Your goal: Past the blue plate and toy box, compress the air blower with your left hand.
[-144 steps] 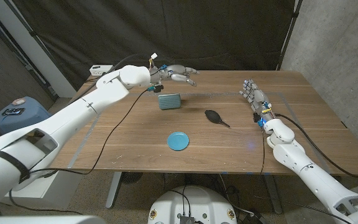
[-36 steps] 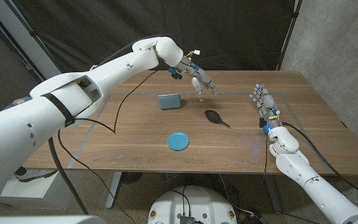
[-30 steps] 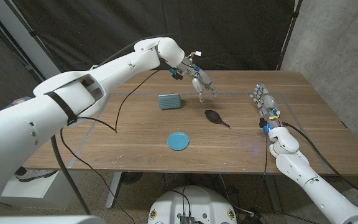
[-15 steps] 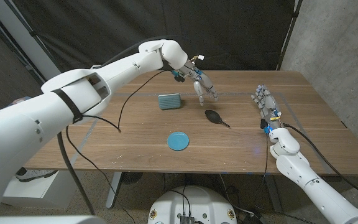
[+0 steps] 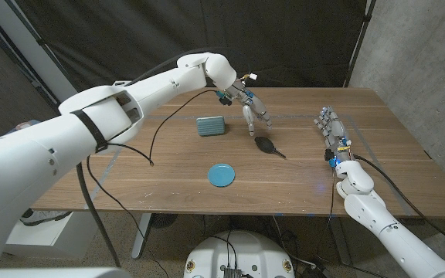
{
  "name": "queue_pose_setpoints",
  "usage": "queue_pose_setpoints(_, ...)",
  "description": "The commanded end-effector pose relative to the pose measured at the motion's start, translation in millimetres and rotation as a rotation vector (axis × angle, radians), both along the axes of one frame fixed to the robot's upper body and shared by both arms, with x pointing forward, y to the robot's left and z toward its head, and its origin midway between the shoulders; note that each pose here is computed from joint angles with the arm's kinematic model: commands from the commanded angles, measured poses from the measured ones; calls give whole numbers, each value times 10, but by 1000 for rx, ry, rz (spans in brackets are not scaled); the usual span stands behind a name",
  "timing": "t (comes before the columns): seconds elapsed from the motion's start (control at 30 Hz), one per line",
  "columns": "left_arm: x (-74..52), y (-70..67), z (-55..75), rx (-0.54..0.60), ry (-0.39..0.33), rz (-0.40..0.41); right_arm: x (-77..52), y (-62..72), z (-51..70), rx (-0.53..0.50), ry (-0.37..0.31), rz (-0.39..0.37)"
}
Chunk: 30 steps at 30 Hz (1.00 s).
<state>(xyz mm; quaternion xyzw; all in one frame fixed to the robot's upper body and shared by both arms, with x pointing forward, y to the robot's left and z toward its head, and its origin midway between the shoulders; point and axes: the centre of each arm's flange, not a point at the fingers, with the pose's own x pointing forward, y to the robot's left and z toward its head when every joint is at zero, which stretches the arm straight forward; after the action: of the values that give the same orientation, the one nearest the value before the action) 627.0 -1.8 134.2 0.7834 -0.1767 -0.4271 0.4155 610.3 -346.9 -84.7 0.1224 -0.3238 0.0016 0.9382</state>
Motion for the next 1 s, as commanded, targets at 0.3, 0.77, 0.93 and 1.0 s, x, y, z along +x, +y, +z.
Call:
queue_pose_setpoints(0.3,75,-52,-80,16,-22,-9,41,-9,2,4,-2,9)
queue_pose_setpoints(0.77,82,-154,-166,41,-28,-16,52,-38,-37,20,-2,9)
queue_pose_setpoints(0.93,52,-178,-227,45,-38,-24,48,-46,-56,24,-5,11)
queue_pose_setpoints(1.0,47,-177,-248,44,-41,-25,46,-52,-66,27,-6,11)
